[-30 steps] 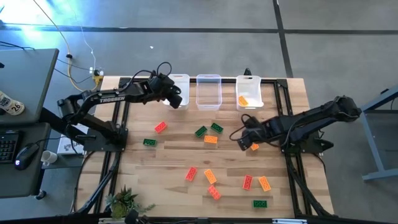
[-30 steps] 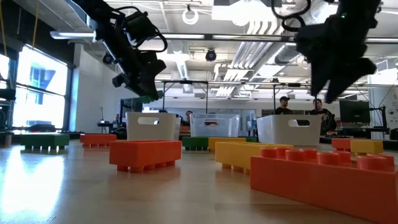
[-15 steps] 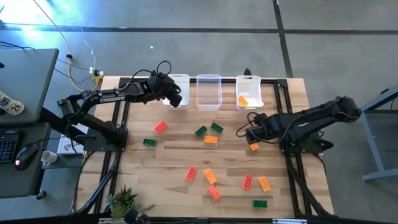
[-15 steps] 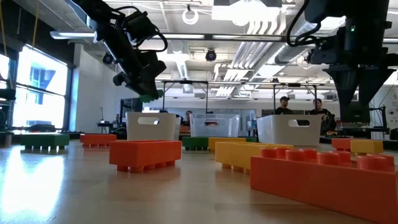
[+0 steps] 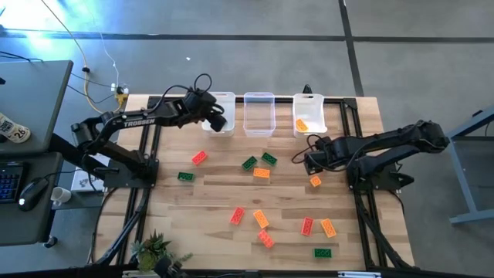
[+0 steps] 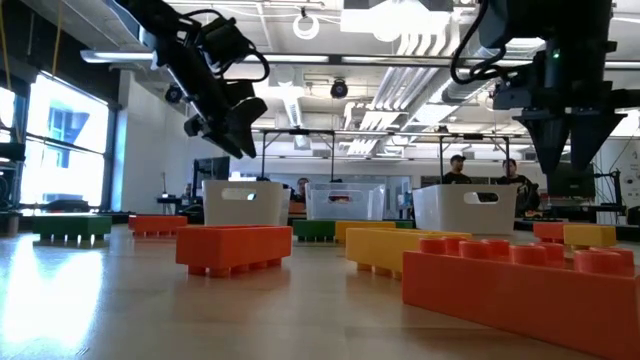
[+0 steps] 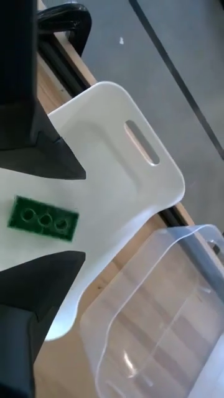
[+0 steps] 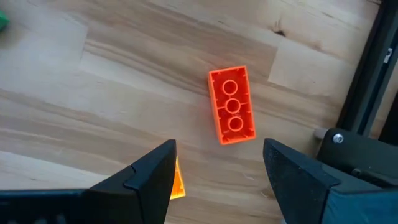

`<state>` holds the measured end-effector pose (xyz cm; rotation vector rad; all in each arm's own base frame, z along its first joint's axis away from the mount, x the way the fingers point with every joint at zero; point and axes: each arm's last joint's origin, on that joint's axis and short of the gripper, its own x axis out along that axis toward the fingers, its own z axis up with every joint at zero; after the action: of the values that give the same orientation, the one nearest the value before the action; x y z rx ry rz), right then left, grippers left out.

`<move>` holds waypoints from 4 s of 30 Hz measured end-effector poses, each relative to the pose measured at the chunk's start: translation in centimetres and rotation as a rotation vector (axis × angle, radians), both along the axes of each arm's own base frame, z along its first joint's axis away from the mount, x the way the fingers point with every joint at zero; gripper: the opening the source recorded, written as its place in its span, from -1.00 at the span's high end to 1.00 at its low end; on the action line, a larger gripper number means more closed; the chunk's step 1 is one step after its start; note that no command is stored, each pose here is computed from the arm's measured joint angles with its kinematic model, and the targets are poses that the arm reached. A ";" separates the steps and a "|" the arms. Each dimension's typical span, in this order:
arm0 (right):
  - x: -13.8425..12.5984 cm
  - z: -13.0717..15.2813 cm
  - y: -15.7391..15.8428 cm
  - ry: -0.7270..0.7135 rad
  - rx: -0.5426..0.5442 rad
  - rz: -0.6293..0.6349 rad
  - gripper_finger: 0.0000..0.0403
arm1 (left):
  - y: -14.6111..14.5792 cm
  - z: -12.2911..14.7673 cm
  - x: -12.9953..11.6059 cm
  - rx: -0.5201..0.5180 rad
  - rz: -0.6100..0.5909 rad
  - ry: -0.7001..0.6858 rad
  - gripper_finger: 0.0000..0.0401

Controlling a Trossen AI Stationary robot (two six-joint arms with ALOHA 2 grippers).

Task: Sort & place blocks by color
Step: Put the orange game piece into the transparent bin

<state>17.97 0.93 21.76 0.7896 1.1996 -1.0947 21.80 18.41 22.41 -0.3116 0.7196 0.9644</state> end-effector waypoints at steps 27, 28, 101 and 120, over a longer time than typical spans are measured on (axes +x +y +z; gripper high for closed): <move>0.0 -0.1 -2.8 0.083 0.088 0.245 -0.14 | 0.2 0.8 0.9 -0.003 -0.170 -0.149 0.01; 0.0 -0.2 -3.0 0.088 0.093 0.240 -0.14 | 0.2 0.8 0.9 -0.004 -0.170 -0.149 0.01; 9.0 -1.6 -5.7 0.073 0.088 0.472 0.45 | -1.6 0.5 2.0 -0.064 -0.188 -0.151 0.01; 15.6 6.1 -8.8 -0.334 -0.532 0.686 0.45 | -7.0 -0.9 3.3 -0.226 -0.239 -0.014 0.02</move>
<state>33.57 -7.90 27.84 0.1084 0.7455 -0.6225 25.14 11.36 21.49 -0.4191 0.8346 0.6548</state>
